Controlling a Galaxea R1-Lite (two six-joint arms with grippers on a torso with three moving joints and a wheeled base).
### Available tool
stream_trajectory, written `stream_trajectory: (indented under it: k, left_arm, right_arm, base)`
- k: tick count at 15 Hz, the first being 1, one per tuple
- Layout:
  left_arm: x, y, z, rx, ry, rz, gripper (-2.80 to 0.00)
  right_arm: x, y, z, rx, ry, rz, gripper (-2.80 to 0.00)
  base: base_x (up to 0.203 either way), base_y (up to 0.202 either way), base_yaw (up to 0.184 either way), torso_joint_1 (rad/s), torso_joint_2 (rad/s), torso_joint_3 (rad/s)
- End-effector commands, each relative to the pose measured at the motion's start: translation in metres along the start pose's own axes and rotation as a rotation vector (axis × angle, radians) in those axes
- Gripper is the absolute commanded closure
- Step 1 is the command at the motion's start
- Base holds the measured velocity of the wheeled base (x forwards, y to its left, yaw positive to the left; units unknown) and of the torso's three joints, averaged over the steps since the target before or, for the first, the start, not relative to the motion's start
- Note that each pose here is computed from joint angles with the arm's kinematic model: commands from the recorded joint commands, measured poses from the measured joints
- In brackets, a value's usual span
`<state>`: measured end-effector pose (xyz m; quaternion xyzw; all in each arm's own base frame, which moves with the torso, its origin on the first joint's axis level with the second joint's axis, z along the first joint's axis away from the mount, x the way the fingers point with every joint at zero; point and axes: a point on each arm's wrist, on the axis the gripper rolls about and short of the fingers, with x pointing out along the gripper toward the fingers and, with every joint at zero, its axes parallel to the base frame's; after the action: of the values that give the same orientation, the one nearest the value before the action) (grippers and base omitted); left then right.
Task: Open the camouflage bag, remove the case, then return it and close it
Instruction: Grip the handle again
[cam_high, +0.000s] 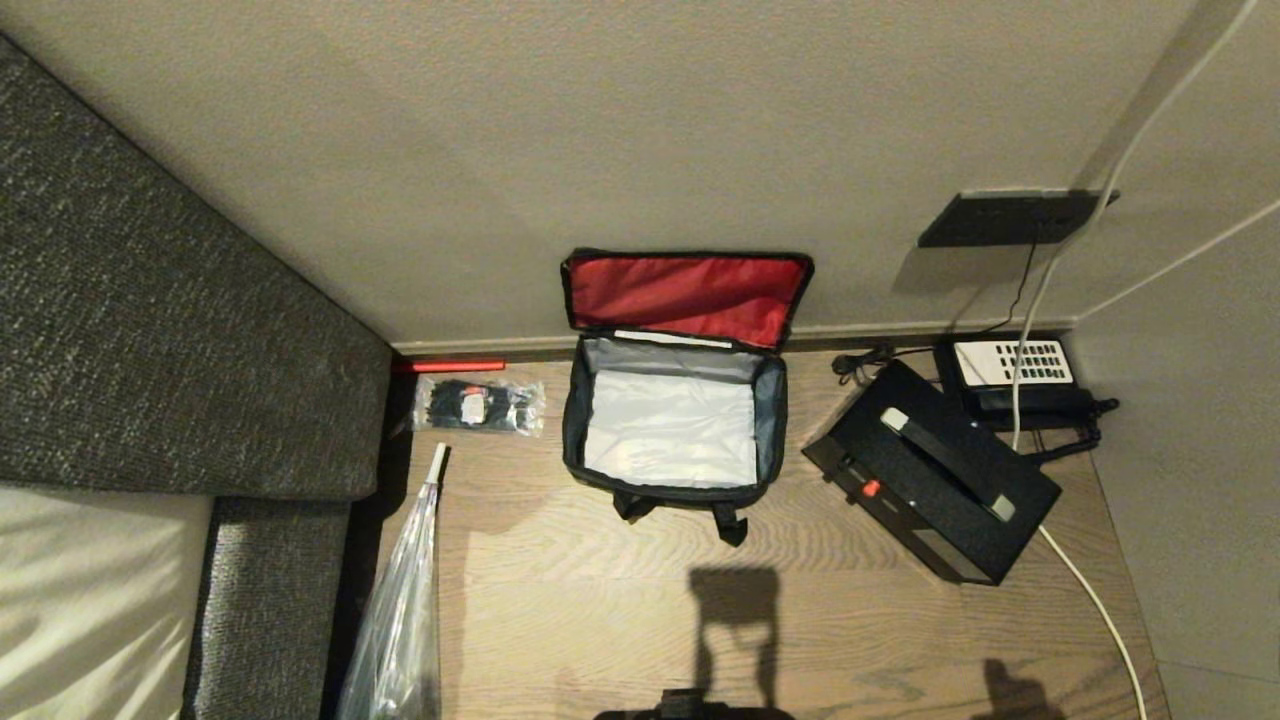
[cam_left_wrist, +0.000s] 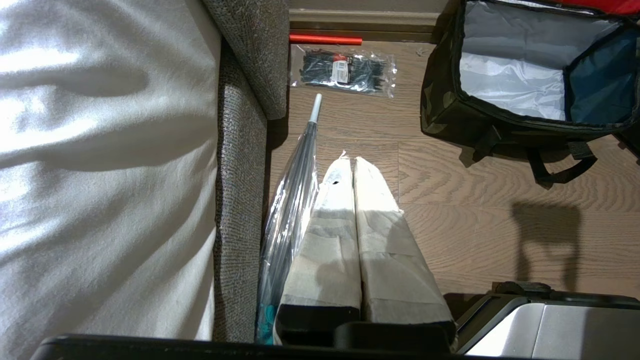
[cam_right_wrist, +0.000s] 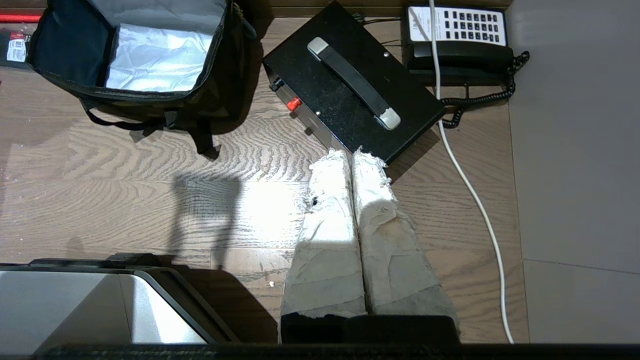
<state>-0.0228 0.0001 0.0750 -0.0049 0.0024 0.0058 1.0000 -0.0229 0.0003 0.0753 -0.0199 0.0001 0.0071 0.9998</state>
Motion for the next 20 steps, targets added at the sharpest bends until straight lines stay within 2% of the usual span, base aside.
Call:
stream_trajectory:
  k: [1, 20]
  left_arm:
    - [0.0001, 0.0, -0.0009, -0.001, 0.001, 0.001, 0.0]
    - [0.0001, 0.0, -0.0009, 0.001, 0.001, 0.001, 0.0]
  right_arm:
    - [-0.0003, 0.0, -0.0001, -0.001, -0.004, 0.001, 0.0]
    - [-0.0004, 0.0, -0.0001, 0.0, -0.005, 0.001, 0.0]
  base:
    - [0.0, 0.0, 0.0, 0.0, 0.0, 0.0]
    - [0.0, 0.0, 0.0, 0.0, 0.0, 0.0]
